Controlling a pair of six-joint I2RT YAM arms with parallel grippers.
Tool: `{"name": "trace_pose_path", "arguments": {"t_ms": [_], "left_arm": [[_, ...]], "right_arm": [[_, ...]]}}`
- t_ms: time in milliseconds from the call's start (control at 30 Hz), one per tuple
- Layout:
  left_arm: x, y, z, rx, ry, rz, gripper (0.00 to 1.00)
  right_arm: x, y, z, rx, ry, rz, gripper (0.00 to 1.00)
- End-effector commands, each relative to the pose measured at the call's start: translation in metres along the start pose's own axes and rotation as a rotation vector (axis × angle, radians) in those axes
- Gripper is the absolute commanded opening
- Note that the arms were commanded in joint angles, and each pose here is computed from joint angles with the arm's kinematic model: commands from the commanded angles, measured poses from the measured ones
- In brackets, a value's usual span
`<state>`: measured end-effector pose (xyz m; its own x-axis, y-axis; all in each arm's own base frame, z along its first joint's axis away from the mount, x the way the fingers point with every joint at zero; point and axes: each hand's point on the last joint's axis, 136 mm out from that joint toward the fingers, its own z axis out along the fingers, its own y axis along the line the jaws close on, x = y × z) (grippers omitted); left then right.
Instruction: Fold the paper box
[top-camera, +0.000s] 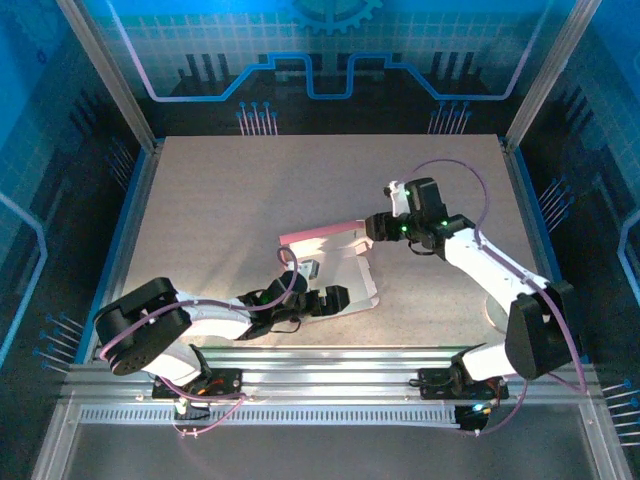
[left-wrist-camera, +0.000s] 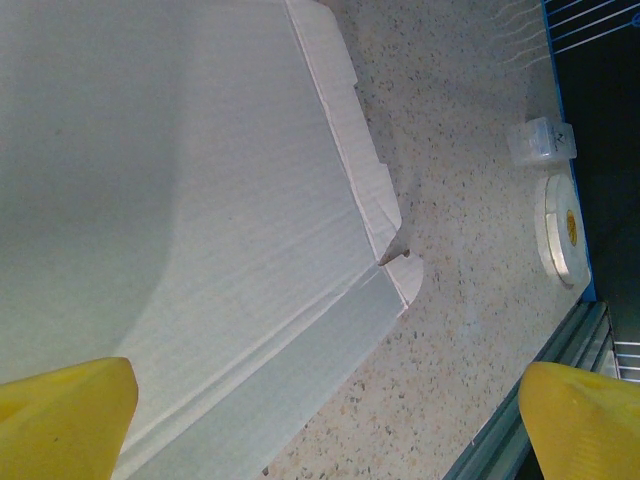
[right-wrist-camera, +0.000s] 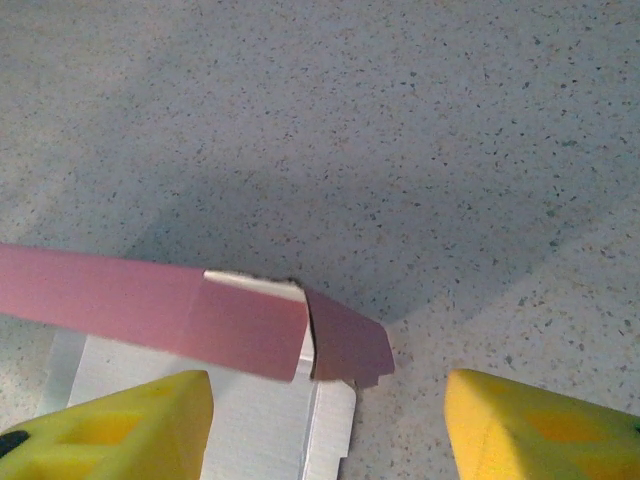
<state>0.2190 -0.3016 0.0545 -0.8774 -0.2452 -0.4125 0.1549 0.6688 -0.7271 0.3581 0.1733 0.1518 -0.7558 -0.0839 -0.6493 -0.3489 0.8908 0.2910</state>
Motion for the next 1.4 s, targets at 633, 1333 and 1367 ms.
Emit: {"name": "trace_pose_path", "arguments": {"t_ms": [633, 1333, 1367], "left_arm": [[0.049, 0.049, 0.002, -0.173, 0.176, -0.027, 0.99], [0.053, 0.051, 0.008, -0.202, 0.210, -0.037, 0.98], [0.052, 0.051, 0.008, -0.201, 0.208, -0.037, 0.97]], "right_arm": [[0.008, 0.011, 0.028, 0.044, 0.124, -0.128, 0.25], [0.020, 0.030, 0.009, 0.051, 0.176, -0.222, 0.03], [0.021, 0.033, 0.008, 0.036, 0.186, -0.220, 0.03]]}}
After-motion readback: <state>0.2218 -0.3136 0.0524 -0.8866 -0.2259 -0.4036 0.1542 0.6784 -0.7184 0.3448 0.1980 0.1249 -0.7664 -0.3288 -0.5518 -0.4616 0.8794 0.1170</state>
